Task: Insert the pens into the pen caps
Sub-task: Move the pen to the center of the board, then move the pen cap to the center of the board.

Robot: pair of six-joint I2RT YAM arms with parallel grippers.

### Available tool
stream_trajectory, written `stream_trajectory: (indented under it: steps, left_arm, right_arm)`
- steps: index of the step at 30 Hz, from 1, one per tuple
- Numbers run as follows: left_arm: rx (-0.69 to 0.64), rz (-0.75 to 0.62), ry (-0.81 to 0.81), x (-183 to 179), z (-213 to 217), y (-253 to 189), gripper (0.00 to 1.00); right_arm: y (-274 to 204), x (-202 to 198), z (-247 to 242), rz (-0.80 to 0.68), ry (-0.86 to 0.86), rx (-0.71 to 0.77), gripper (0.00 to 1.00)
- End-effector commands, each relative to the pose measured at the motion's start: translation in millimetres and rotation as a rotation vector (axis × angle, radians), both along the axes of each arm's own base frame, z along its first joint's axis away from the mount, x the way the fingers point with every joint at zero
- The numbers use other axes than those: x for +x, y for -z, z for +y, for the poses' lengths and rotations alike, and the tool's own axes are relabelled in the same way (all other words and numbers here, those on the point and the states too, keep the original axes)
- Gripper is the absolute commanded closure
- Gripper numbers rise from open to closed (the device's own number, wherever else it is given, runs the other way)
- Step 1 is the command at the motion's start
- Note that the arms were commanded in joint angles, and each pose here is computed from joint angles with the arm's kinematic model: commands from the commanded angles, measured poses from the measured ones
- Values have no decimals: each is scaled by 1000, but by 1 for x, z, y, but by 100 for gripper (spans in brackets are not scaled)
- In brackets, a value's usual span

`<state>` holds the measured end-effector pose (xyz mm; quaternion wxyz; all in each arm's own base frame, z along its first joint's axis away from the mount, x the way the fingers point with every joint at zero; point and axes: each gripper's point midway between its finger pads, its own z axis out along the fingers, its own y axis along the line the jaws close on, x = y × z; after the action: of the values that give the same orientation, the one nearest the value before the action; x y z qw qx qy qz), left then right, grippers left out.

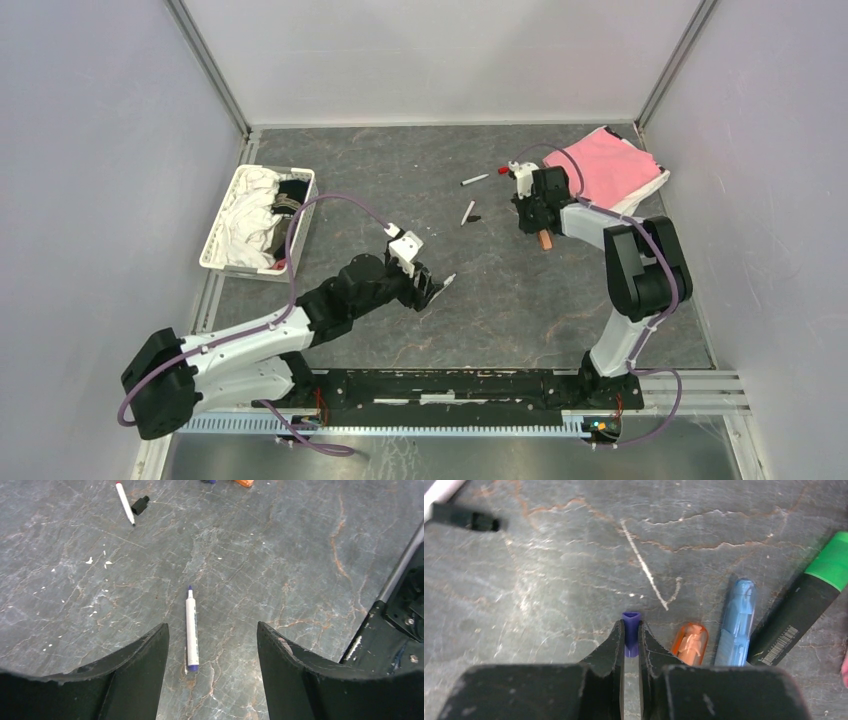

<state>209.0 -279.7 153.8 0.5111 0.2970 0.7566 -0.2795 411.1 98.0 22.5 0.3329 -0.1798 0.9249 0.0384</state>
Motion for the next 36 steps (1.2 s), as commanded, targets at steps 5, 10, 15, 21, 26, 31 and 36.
stream_trajectory:
  steps: [5,10,15,21,26,31,36]
  left_arm:
    - [-180,-63,89,-12,-17,-35,29]
    - [-185,-78,110,-15,-18,-33,28]
    - [-147,-68,112,-15,-16,-23,28]
    - [-71,-56,89,-15,-4,3,29]
    - [-75,-59,78,-20,5,12,29]
    - [-88,-56,74,-22,9,14,29]
    - [-84,-53,75,-23,10,16,29]
  right_arm:
    - [-46,-34,48,-135,-681,121,100]
    - [-40,-80,71,-116,-1056,158,100]
    - [-30,-117,78,-158,-1401,3,100]
    - [-17,-137,74,-104,-1654,-110,99]
    - [-6,-142,76,-18,-1690,-121,89]
    - [5,-140,75,40,-1666,-158,81]
    - [10,-136,75,57,-1631,-210,65]
